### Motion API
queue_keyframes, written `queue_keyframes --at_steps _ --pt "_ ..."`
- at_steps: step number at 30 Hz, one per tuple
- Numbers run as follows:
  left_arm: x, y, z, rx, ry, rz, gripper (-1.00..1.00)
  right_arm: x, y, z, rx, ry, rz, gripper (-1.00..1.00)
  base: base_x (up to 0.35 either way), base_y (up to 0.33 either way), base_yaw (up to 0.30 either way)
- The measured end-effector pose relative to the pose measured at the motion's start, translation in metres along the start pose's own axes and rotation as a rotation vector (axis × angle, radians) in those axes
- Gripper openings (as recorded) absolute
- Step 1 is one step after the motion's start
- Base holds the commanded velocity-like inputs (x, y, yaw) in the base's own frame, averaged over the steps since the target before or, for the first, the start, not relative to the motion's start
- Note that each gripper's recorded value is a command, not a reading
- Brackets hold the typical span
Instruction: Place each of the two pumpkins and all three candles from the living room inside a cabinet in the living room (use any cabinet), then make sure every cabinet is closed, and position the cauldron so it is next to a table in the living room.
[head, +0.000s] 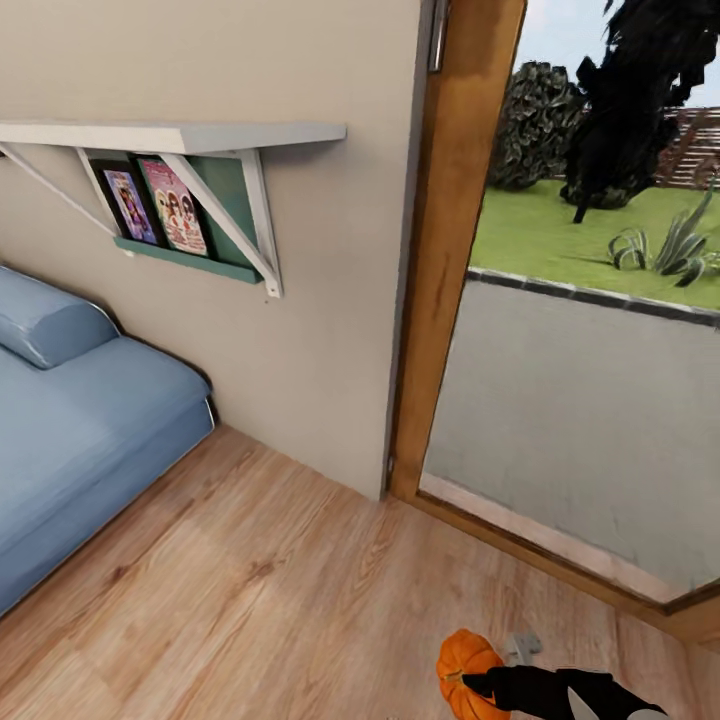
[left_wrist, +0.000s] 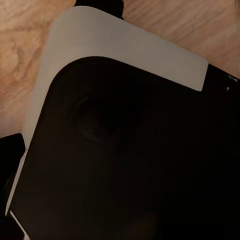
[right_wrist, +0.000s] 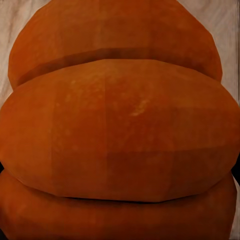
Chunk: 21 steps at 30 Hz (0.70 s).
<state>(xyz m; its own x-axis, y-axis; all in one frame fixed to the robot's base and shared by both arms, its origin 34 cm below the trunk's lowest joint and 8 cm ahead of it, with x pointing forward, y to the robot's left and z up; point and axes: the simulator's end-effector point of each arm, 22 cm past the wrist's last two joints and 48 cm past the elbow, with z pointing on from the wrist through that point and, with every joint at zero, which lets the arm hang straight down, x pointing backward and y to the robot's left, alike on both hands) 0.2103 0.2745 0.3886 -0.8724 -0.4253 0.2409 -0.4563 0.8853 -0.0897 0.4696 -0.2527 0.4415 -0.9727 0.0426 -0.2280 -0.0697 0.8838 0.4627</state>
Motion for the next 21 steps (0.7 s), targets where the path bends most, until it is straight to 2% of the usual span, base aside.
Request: queue_keyframes --at_steps 21 --pt "0.003 0.001 0.001 -0.003 0.007 -0.002 1.0 0.017 0.004 0.004 -0.013 0.031 0.021 -1.0 0.0 0.0 -0.283"
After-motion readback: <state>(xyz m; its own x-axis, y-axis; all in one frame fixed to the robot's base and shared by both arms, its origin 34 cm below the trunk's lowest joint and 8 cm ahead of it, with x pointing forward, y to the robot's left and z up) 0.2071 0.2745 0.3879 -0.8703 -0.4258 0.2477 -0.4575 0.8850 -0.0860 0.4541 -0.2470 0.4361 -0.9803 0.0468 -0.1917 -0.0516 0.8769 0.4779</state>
